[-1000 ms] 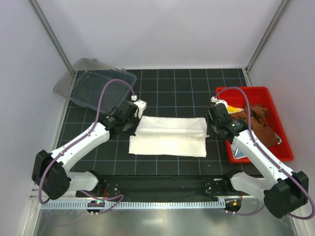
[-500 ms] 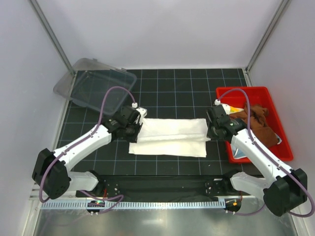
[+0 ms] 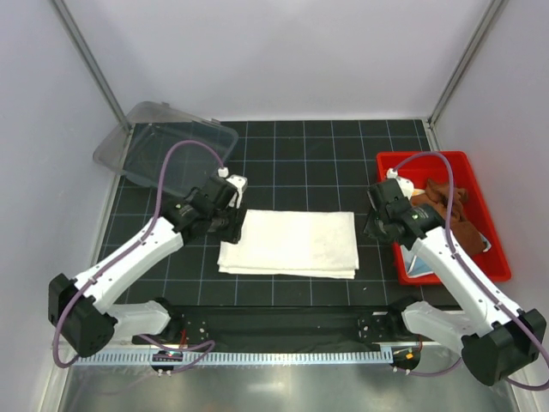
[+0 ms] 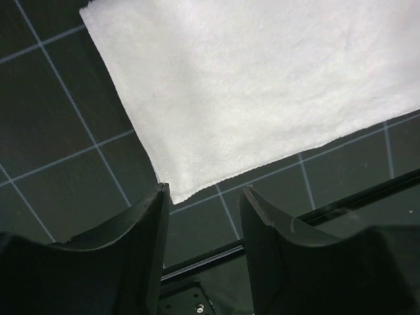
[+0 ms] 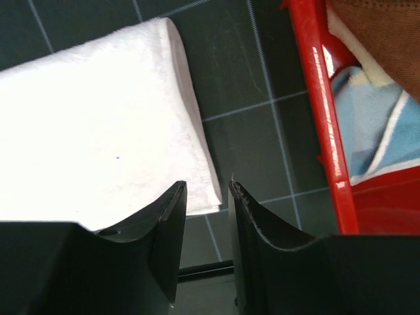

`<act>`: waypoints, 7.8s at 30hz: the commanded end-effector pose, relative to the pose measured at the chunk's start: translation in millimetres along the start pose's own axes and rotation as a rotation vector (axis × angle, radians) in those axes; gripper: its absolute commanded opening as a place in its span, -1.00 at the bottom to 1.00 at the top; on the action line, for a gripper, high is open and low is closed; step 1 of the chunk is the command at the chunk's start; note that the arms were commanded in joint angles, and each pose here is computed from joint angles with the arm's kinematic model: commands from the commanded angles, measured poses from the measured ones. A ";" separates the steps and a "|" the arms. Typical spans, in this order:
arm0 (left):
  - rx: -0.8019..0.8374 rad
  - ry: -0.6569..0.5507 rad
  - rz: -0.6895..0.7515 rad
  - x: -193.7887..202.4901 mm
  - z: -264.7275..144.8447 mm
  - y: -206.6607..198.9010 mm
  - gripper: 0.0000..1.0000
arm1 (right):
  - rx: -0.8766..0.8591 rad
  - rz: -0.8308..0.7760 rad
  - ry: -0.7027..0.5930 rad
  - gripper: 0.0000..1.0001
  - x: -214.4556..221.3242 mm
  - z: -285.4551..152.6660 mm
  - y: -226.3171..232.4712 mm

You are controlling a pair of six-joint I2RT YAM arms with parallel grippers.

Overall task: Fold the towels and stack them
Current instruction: Fold the towel, then neatly place the folded towel into the bin, then grab crumpled towel, then move the towel to the center of the board

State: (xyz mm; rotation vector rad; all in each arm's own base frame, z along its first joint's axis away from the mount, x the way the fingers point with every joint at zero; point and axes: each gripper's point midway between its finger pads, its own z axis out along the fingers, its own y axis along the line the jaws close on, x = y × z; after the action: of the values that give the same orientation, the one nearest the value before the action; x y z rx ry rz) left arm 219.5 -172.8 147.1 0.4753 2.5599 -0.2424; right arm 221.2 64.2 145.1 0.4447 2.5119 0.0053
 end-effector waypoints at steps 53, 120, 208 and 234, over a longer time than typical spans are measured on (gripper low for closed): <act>0.026 0.212 -0.519 42.1 133.6 46.3 0.18 | -0.360 -0.076 0.049 -0.31 49.4 80.2 82.5; -1.225 -0.249 -0.211 -239.7 31.1 443.9 -1.00 | -0.387 -0.183 -0.116 1.00 -23.0 57.4 115.2; 0.003 -0.494 -0.333 -108.5 -92.8 30.3 0.90 | -0.827 -0.106 0.130 -0.85 10.6 -21.4 147.5; 0.428 -0.273 -0.242 -112.4 64.7 -81.3 0.47 | -0.115 -0.058 0.059 0.17 -70.8 89.9 66.9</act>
State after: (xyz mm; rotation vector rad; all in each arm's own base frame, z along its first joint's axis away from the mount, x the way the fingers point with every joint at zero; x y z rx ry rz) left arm 272.0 -256.9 116.4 0.2085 2.4925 -0.7321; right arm 340.4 106.6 59.7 0.3676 2.7148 0.1871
